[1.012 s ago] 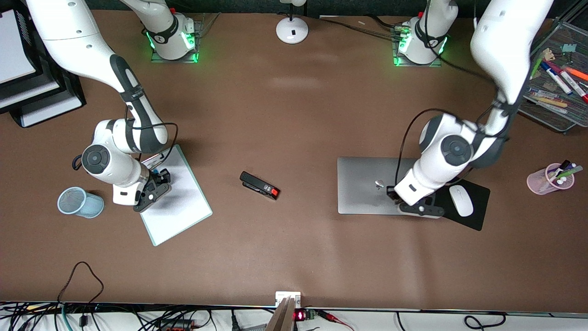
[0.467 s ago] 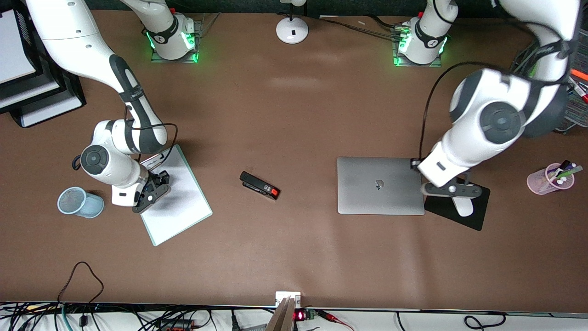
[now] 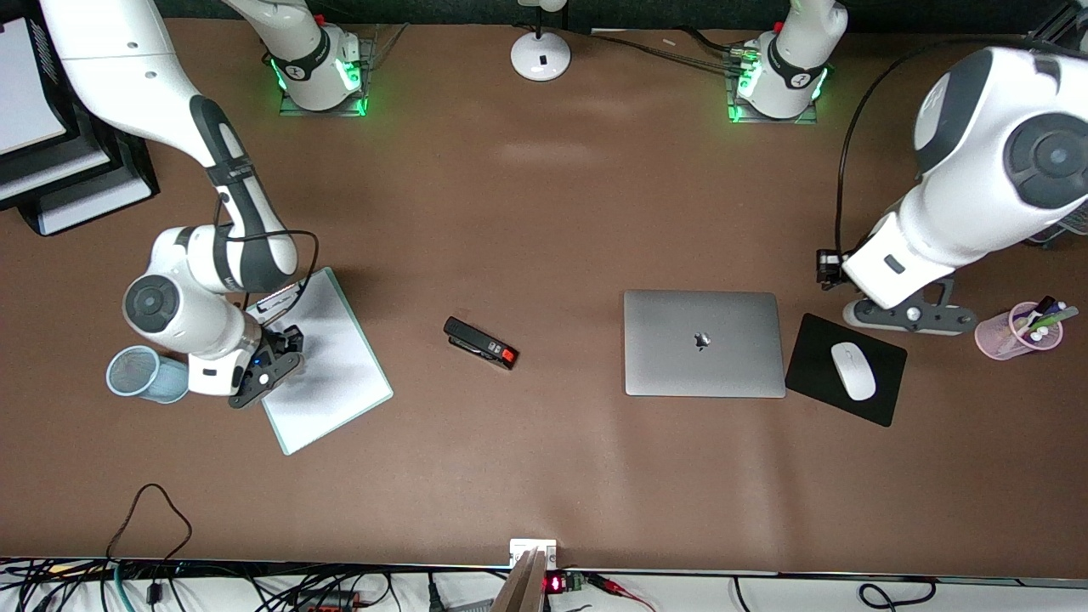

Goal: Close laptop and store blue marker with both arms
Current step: 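Lift the marker off the clipboard with the right gripper while the left gripper withdraws, then carry the blue marker over the light-blue pen cup with the right gripper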

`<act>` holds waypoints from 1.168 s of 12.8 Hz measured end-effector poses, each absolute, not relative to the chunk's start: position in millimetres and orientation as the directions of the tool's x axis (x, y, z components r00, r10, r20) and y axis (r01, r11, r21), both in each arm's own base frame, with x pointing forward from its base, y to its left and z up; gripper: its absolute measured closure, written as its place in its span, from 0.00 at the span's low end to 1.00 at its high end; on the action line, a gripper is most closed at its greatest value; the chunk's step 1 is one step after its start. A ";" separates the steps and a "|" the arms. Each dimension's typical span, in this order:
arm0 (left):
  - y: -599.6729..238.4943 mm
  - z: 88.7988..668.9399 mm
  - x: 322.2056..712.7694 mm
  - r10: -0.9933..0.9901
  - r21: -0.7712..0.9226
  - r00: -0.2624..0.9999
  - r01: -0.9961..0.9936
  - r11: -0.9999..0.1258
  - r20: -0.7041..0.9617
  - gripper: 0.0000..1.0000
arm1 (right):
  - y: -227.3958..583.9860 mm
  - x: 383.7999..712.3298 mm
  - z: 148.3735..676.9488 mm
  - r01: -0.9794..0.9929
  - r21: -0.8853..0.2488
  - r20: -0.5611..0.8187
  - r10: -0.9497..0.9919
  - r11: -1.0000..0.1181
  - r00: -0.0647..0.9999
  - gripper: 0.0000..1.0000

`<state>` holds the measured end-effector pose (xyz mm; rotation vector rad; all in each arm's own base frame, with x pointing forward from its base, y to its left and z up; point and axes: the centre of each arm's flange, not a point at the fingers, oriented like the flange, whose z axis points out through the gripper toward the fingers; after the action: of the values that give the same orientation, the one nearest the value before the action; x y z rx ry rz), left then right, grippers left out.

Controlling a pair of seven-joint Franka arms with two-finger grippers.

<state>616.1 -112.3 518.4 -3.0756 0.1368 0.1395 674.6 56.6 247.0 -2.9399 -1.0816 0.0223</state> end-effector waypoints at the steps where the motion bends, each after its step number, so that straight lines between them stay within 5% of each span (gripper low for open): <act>1: -110.2 521.4 615.6 -0.087 -0.056 0.992 -0.092 -0.994 -0.088 0.31 | 56.0 680.1 262.7 0.648 -0.024 -0.024 0.649 -0.761 0.761 0.82; 4: -94.1 522.7 614.0 -0.062 -0.062 0.991 -0.069 -0.996 -0.115 0.01 | 54.8 689.3 305.8 0.668 -0.039 -0.017 0.668 -0.744 0.744 0.82; 11: -47.2 555.3 615.8 0.017 -0.063 0.994 0.010 -0.998 -0.111 0.00 | -37.5 694.0 383.6 0.789 -0.213 0.165 0.774 -0.577 0.611 0.82; 15: -11.4 555.1 610.3 0.094 -0.009 0.988 0.093 -0.996 -0.120 0.00 | -94.7 692.2 409.1 0.880 -0.200 0.333 0.814 -0.431 0.475 0.82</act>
<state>610.3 -11.4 555.1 -3.1295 -0.1471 0.1898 692.2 -94.7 409.1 -2.3824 -1.4274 -0.2643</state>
